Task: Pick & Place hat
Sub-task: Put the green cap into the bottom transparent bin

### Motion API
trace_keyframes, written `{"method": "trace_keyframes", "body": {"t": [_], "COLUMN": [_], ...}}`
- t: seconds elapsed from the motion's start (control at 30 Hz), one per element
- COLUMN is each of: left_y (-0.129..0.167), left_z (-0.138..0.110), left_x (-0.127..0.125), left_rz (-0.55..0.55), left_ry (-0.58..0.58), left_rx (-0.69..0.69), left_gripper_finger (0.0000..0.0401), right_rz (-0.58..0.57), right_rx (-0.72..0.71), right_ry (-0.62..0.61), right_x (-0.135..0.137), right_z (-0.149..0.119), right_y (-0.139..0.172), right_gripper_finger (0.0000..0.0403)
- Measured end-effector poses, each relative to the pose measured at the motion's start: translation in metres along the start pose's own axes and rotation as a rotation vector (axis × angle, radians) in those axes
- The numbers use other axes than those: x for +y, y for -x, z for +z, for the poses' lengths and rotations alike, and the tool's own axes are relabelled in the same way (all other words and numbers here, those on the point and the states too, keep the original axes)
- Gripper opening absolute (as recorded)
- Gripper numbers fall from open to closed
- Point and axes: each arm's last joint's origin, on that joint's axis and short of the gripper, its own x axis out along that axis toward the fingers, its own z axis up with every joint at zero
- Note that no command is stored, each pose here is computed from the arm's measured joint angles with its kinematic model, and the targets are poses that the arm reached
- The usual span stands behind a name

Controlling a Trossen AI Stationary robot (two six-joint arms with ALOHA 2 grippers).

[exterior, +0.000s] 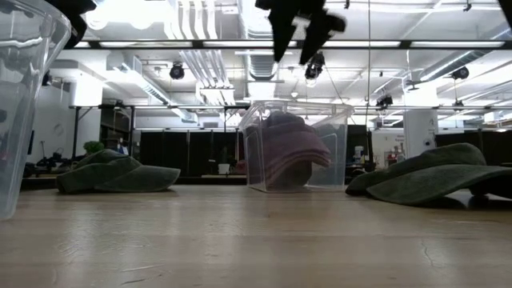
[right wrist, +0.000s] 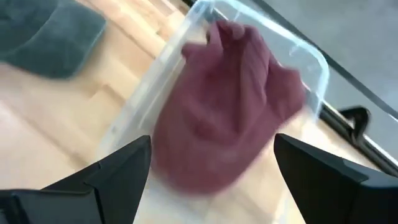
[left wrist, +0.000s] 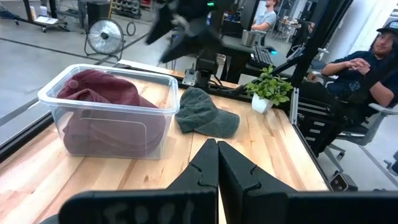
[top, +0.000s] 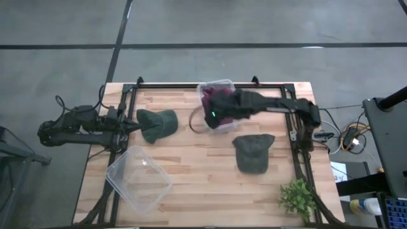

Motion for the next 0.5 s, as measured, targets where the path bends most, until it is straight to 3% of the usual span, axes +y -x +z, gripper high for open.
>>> {"method": "trace_keyframes", "body": {"t": [0.23,0.5], "left_y": [0.000,0.000], "left_z": [0.000,0.000], "left_x": [0.000,0.000], "left_rz": [-0.004,-0.006], "left_ry": [-0.004,-0.004], "left_rx": [0.001,0.001], "left_gripper_finger": [0.0000,0.0000], "right_rz": [0.114,0.246], "right_rx": [0.011,0.097], "right_ry": [-0.008,0.096], "right_x": [0.027,0.047], "right_z": [-0.061,-0.127], "right_y": [0.054,0.090], "right_gripper_finger": [0.0334,0.0334]}}
